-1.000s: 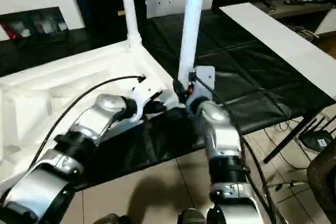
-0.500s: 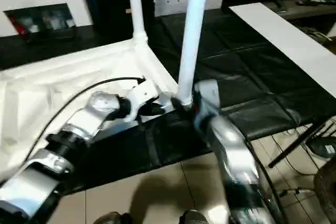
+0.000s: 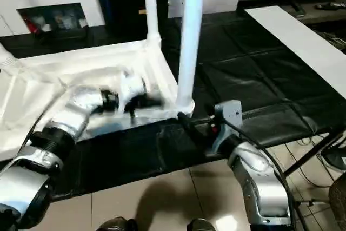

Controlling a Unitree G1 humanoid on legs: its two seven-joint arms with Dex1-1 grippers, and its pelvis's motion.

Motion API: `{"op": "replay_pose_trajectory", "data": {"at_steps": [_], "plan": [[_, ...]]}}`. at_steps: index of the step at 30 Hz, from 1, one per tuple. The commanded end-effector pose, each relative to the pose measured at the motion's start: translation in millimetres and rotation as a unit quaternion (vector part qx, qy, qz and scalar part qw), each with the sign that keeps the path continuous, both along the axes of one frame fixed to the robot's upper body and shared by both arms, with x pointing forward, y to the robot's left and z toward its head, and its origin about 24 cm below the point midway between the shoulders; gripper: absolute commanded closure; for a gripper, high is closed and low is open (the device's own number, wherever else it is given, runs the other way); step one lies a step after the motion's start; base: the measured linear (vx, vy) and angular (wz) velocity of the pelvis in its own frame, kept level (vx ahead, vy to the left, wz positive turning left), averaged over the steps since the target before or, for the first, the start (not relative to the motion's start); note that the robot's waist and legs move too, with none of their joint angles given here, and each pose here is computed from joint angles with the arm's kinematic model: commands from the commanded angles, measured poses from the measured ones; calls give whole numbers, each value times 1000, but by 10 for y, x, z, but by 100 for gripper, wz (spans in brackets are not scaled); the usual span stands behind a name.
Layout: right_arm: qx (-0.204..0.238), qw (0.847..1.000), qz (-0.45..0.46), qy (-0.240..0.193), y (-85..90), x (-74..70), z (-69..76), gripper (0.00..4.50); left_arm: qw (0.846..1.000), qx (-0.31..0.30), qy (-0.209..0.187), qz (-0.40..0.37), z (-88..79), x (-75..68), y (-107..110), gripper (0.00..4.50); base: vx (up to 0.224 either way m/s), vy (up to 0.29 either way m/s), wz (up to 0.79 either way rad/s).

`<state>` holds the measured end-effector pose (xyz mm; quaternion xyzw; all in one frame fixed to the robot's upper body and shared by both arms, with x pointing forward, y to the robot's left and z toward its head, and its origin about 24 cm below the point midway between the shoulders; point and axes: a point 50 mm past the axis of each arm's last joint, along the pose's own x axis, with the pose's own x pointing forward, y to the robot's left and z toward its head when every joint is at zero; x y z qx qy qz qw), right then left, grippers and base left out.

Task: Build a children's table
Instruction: Rotate leg to tighten

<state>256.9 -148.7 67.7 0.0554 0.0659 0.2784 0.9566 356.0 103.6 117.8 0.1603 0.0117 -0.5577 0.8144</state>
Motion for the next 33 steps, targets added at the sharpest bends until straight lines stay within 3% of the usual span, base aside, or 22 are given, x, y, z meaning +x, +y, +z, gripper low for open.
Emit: {"op": "replay_pose_trajectory", "data": {"at_steps": [1, 8, 11, 16, 20, 23, 27, 33], "plan": [[1, 1000, -1, 3, 40, -35, 5, 0, 999, -40, -1, 24, 22, -37, 71, 350, 0, 0, 0], [-37, 999, 10, -8, 115, -83, -32, 0, 984, -84, 7, 158, -95, -168, 284, 294, 0, 0, 0], [-37, 999, 12, 21, 105, -106, -66, 0, 974, -96, 3, 206, -133, -270, 354, 263, 0, 0, 0], [-106, 994, 28, 18, 70, -152, -56, 0, 934, -145, -14, 327, -133, -638, 499, 245, 0, 0, 0], [-66, 998, 12, -18, 147, -164, 12, 0, 910, -151, -1, 386, -186, -823, 518, 245, 0, 0, 0], [-68, 998, 17, 5, 208, -173, -6, 0, 912, -128, 11, 389, -294, -943, 490, 245, 0, 0, 0], [-22, 998, 50, -9, 313, -189, 101, 0, 901, -133, 17, 413, -303, -1017, 496, 245, 0, 0, 0], [-52, 994, 94, -24, 380, -209, 93, 0, 892, -120, 16, 435, -270, -1029, 504, 245, -19, 2, 11]]}}
